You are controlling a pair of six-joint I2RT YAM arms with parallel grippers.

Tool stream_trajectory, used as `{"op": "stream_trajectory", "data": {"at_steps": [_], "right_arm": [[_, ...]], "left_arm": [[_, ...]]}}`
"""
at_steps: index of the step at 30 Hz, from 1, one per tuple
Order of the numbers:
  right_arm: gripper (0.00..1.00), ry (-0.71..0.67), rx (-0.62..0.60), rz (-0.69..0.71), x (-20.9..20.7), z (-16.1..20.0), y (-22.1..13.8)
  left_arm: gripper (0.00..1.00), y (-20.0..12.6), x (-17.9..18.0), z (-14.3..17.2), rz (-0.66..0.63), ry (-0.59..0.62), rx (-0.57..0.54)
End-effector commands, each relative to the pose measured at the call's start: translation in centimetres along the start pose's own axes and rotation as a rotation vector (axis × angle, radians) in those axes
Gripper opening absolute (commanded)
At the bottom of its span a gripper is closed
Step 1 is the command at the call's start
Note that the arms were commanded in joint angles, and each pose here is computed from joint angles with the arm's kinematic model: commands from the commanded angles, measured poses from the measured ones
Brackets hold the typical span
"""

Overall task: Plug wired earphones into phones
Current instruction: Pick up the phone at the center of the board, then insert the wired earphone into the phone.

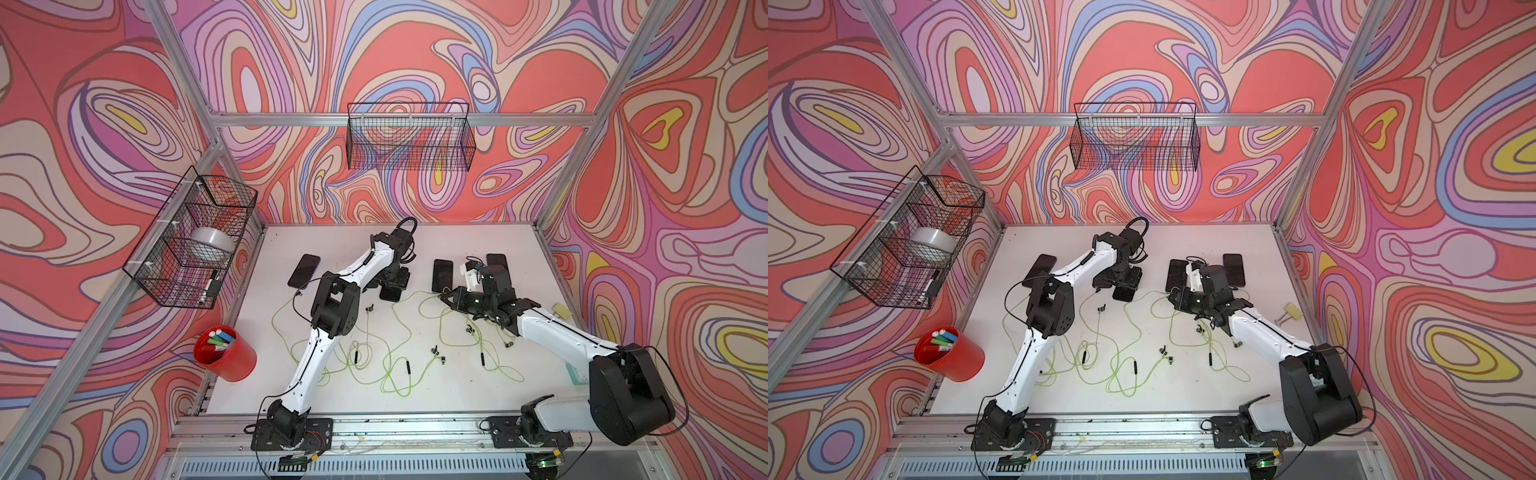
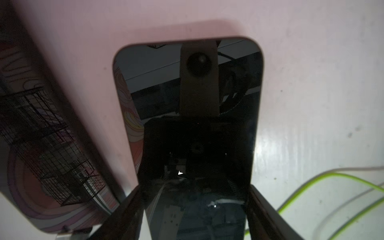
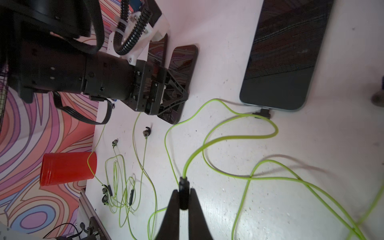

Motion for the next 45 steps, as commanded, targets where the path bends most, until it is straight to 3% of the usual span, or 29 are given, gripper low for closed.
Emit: {"op": "stream_trajectory", "data": {"at_steps": [1,8,18,24,33,45], "right_arm": [[0.00,-0.071,-0.021,-0.099,1.6,-1.1,0.3],[0.00,-0.135,-0.028,-0.211,2.6,-0.9,0.7],[0.00,-0.294,-0.153,-0.227,5.6,-0.6,2.8],[0.00,-0.358,-0.271,-0.264,7.4,-0.2,3.7],[0.00,-0.391,-0.286,-0.271,8.4,0.1,4.6],[0.00,-0.391,-0.255,-0.276,8.6,0.3,5.4]], "left_arm": [[0.31,-6.5,0.4,-1.5,0.053,-0.150,-0.203],[0.01,-11.3,1.9,-0.1,0.278,-0.436,-0.280],[0.00,-13.4,3.7,3.9,0.642,-0.906,-0.236],[0.00,-13.1,3.9,5.8,0.811,-1.107,-0.181],[0.00,-12.4,4.0,7.1,0.913,-1.255,-0.146],[0.00,-12.3,4.0,7.4,0.925,-1.262,-0.146]]}}
Point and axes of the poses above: each gripper's point midway between its finger pads, its own y axis out along the fingers, its own x axis along the line the jaws close on, z = x × y, the point moved 9 cm from there along -y, back along the fingers, and after that the axes turned 5 degrees about y, right-handed, at the moved point
